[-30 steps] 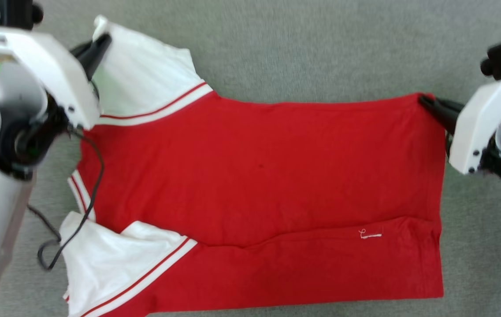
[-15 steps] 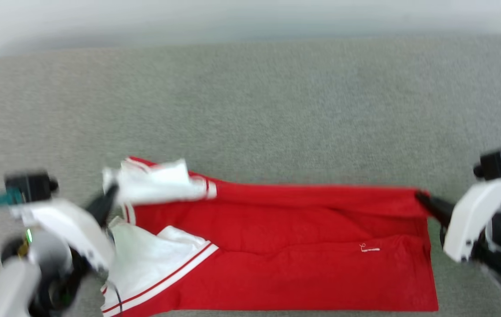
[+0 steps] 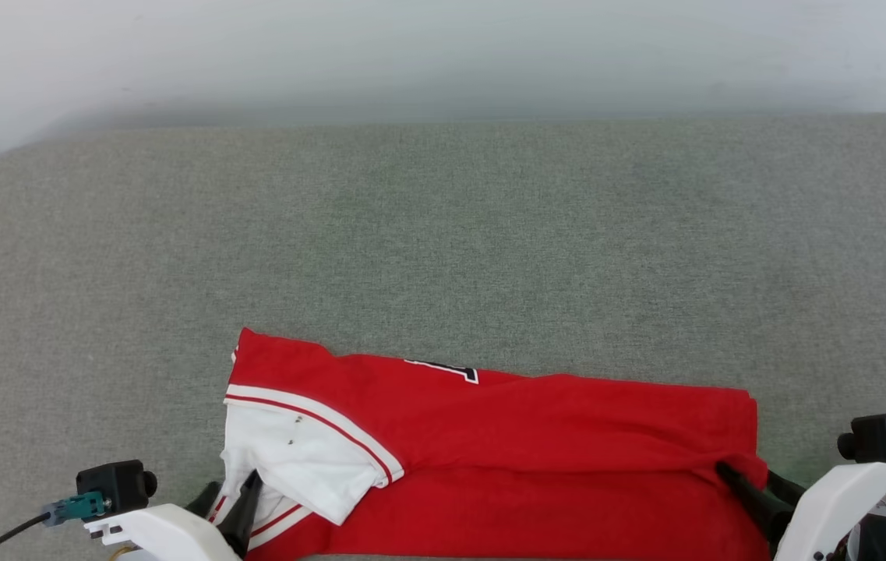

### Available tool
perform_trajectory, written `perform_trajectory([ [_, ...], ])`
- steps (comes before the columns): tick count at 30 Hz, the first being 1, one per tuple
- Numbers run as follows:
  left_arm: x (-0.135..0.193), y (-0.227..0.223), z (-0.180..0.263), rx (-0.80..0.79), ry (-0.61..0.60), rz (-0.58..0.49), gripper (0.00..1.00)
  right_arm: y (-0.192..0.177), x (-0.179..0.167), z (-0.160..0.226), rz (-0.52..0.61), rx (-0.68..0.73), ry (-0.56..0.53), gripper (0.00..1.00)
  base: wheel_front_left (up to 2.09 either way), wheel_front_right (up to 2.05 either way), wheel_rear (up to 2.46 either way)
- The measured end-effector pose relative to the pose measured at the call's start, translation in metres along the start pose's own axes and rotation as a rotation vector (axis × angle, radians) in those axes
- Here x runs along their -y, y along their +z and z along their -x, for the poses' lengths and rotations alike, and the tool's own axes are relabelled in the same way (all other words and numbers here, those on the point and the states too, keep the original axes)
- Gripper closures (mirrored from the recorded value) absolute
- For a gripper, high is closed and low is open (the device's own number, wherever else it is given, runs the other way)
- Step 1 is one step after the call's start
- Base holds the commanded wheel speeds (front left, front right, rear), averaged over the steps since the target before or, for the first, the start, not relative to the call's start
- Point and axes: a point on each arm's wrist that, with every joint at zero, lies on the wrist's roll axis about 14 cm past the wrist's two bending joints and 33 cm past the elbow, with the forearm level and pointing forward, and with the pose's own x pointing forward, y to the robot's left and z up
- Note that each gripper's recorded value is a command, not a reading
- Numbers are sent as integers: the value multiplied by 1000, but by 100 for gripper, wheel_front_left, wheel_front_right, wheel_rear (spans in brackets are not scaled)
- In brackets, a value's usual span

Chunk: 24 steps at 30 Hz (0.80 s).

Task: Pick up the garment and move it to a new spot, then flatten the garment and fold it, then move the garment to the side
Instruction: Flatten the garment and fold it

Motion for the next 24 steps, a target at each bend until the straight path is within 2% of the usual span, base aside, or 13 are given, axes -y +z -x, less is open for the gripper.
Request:
perform_trajectory([
  [2,2,5,-2,48,11,-24,0,4,-1,3,4,40,0,0,0,0,0],
  [9,43,49,3,271,-76,-129,0,40,-24,24,65,208,58,0,0,0,0],
  [10,47,56,6,307,-84,-148,0,47,-23,29,75,228,55,0,0,0,0],
  [11,62,76,15,416,-123,-188,0,63,-12,43,89,256,25,0,0,0,0],
  [13,68,89,22,495,-130,-201,0,71,1,53,86,262,-12,0,0,0,0],
  [18,73,112,40,644,-119,-241,0,67,21,54,74,147,-69,0,0,0,0],
  [24,74,131,54,749,-89,-282,0,41,15,31,48,-19,-59,0,0,0,0],
])
